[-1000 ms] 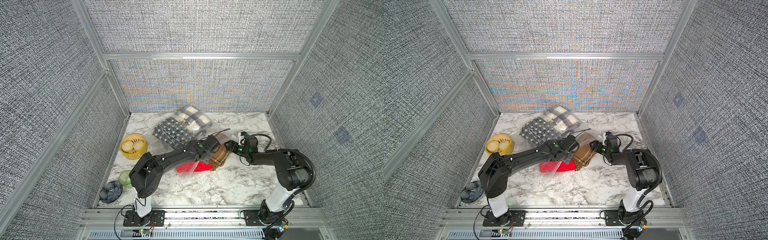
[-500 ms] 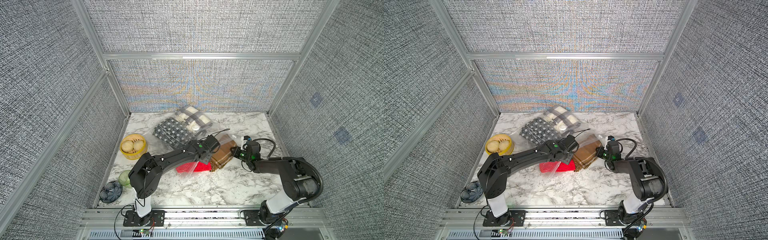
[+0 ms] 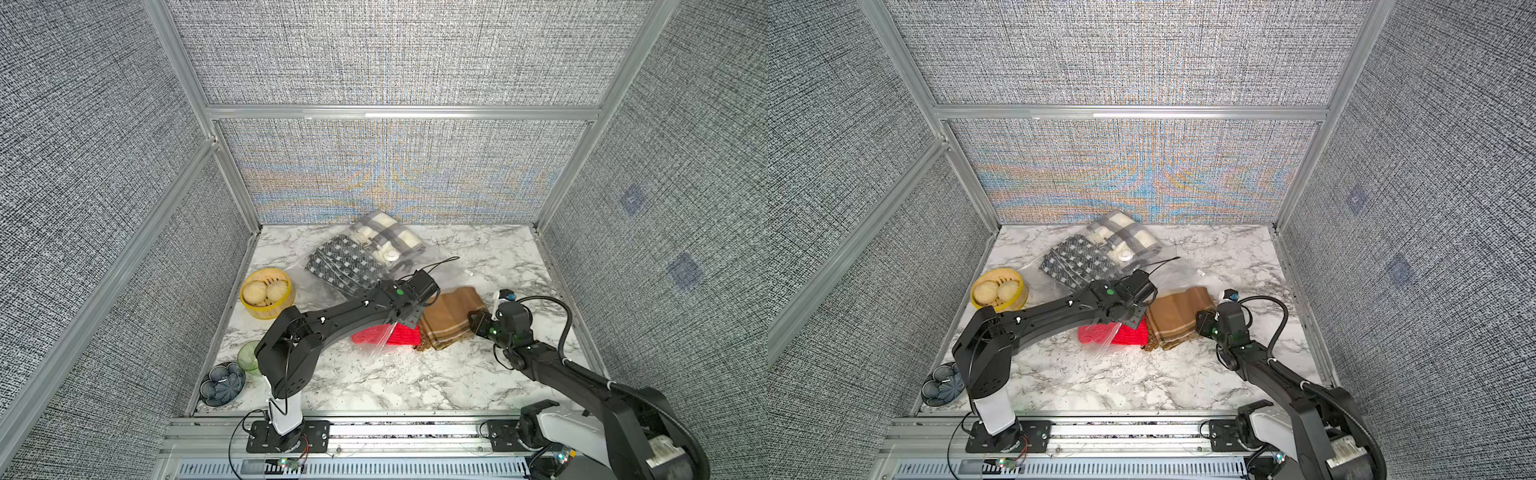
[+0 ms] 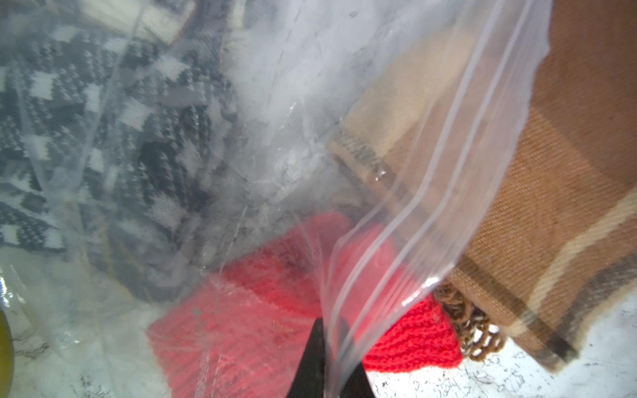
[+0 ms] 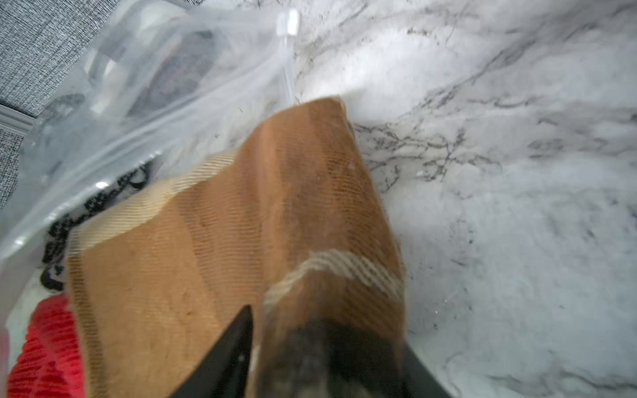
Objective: Take the scarf out of the vacuum bag
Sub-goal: Take out the scarf from the vacuum bag.
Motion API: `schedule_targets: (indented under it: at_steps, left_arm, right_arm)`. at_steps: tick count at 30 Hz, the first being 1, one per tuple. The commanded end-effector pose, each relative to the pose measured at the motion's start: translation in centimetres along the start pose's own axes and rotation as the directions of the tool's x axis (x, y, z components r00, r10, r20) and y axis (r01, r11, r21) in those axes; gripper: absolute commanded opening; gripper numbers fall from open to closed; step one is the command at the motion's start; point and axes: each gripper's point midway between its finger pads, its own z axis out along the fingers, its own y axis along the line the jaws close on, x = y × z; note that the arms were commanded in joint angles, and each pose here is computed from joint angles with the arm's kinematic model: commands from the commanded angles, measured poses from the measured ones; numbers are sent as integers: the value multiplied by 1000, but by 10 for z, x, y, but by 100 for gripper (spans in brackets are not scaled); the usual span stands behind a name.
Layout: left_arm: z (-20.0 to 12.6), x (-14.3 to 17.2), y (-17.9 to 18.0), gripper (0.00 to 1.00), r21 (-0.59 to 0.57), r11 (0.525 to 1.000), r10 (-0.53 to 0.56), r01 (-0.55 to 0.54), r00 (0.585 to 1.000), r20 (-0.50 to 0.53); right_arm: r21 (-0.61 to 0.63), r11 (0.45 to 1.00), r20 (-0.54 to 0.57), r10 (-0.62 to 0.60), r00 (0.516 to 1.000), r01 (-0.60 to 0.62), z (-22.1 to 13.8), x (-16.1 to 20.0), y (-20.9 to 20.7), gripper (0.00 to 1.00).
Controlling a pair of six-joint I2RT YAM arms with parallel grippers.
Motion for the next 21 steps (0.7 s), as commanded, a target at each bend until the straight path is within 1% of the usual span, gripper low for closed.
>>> schedule_targets:
  at_steps: [1,2,3,4,7,9,10,13,17,18,20,21]
  left_arm:
    - [-3,-4,2,10,-4,1000,-15,15,1000,19]
    - [-3,-4,2,10,-5,1000,-16,16,1000,18]
    - [-4,-4,2,10,-5,1000,-17,17,1000,20]
    - [-4,-4,2,10,-4,1000,-15,15,1000,21]
    - [-5,-4,3,10,-6,1000,-16,16,1000,23]
    - [-5,-4,3,10,-7,1000,-15,15,1000,23]
    - [-5,-4,3,10,-8,1000,-16,16,1000,25]
    - [-6,-4,4,10,-8,1000,-14,14,1000,26]
    - [-8,-4,2,10,3,1000,-18,18,1000,25]
    - [-8,-4,2,10,3,1000,-19,19,1000,25]
    - [-8,-4,2,10,5,1000,-17,17,1000,25]
    - [-9,-4,2,10,5,1000,-17,17,1000,26]
  right_arm:
    - [102,995,-87,-12,996,21,-11,6,-15,70]
    - [119,993,-80,-9,997,19,-11,2,-18,73]
    - [132,991,-80,-5,997,16,-11,-2,-20,80]
    - [129,992,-92,-1,996,13,-8,-7,-20,81]
    - [82,997,-133,-6,991,17,10,-18,-15,81]
    - [47,999,-203,3,979,7,19,-18,-11,80]
    - [21,1000,-220,-1,976,6,25,-17,-8,80]
    - [-68,998,-234,-23,972,8,46,-14,3,79]
    - [-111,993,-329,-8,944,-30,67,1,7,74]
    - [-104,994,-343,1,939,-39,70,4,5,72]
    - [-97,994,-347,11,938,-48,73,6,3,64]
    - [-84,995,-343,19,939,-51,73,6,1,57]
